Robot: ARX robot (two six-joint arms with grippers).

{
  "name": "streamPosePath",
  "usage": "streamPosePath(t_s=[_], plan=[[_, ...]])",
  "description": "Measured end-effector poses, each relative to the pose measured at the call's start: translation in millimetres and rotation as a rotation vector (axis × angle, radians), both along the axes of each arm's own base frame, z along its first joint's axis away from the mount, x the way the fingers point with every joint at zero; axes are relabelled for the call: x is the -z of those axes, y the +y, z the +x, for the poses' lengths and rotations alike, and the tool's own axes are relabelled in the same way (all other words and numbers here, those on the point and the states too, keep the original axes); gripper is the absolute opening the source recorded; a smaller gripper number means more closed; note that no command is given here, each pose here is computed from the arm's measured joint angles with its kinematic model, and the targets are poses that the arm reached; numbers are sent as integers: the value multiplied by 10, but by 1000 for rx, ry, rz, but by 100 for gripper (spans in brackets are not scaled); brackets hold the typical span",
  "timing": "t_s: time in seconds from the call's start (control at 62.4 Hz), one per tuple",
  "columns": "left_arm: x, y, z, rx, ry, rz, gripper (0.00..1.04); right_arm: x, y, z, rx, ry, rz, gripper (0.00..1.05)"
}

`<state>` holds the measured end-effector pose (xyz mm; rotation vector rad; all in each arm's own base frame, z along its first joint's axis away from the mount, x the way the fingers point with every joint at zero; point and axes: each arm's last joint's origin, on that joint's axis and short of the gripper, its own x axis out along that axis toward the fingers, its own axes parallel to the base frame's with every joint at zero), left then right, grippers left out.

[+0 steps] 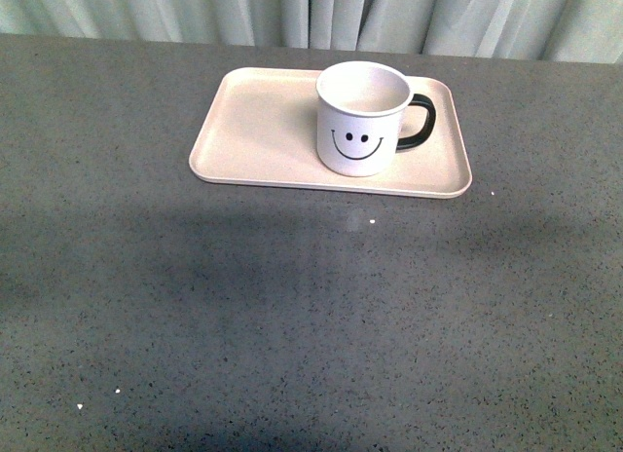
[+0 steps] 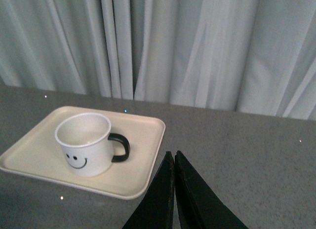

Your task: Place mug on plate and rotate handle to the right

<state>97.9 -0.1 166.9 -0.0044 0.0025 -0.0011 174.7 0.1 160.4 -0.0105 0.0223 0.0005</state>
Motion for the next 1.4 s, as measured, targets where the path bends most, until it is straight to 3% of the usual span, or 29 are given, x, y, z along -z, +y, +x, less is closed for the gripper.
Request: streamPosePath(t_s=[1.395], plan=[[0,0,0,0,0,0,95,-125,0,-639,0,-42,0,2]])
